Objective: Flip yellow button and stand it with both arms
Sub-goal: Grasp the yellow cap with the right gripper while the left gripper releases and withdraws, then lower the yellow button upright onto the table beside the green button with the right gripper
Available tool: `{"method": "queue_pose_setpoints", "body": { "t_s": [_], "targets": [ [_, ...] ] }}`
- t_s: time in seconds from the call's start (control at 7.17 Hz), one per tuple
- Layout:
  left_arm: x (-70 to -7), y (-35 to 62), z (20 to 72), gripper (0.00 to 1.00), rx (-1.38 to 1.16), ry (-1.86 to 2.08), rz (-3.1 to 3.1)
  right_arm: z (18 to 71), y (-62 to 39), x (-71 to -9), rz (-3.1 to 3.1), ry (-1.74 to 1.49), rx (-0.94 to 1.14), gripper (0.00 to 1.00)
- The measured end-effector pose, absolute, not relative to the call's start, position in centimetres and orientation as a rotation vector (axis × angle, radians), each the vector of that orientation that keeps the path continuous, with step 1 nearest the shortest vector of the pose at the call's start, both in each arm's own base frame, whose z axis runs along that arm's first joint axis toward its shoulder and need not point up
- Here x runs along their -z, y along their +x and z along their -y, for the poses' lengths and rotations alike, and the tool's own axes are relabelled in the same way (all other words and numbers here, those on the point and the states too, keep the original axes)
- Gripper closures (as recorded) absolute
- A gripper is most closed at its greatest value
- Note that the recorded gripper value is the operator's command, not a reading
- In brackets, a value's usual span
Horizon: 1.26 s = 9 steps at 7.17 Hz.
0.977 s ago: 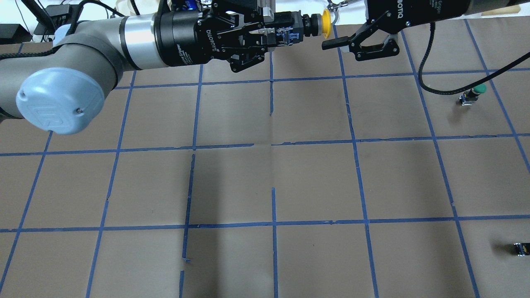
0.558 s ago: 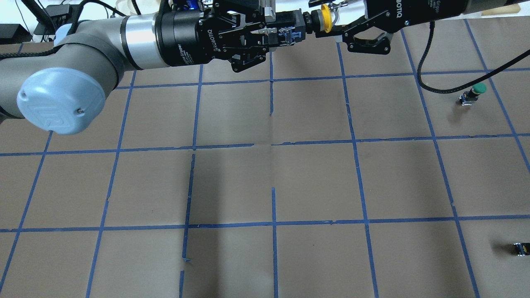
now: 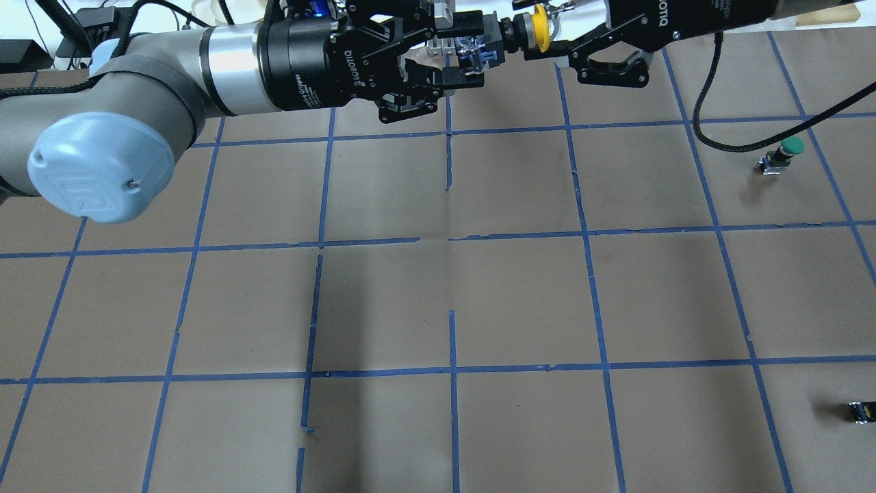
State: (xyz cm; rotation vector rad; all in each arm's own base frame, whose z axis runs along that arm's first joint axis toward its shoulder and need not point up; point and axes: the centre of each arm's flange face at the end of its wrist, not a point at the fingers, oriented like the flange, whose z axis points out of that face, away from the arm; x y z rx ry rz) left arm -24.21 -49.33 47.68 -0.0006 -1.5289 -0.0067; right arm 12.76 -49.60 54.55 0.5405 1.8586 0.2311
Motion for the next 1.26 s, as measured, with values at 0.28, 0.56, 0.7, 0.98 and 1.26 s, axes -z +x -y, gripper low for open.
{"method": "queue_pose_setpoints", "body": {
  "t_s": [0.28, 0.56, 0.7, 0.98, 1.26],
  "targets": [
    [-47.8, -23.1, 49.4, 0.03, -0.005, 0.005, 1.568, 49.6, 12.4, -54.5, -1.88, 0.539, -0.219, 0.75],
    [-46.9, -18.0, 50.3, 0.03, -0.032, 0.047, 1.763, 50.0, 11.4, -54.7, -1.908, 0.523, -0.162, 0.75],
    [-46.3, -15.7, 50.5, 0.03, -0.036, 0.063, 1.87, 50.1, 10.8, -54.7, -1.931, 0.523, -0.137, 0.75],
    [-45.4, -13.6, 50.5, 0.02, -0.019, 0.04, 2.094, 50.2, 9.6, -54.0, -2.091, 0.489, -0.067, 0.76],
    [-46.6, -12.2, 51.8, 0.01, -0.002, -0.009, 2.382, 49.7, 8.2, -52.0, -2.347, 0.348, -0.01, 0.79]
  ]
}}
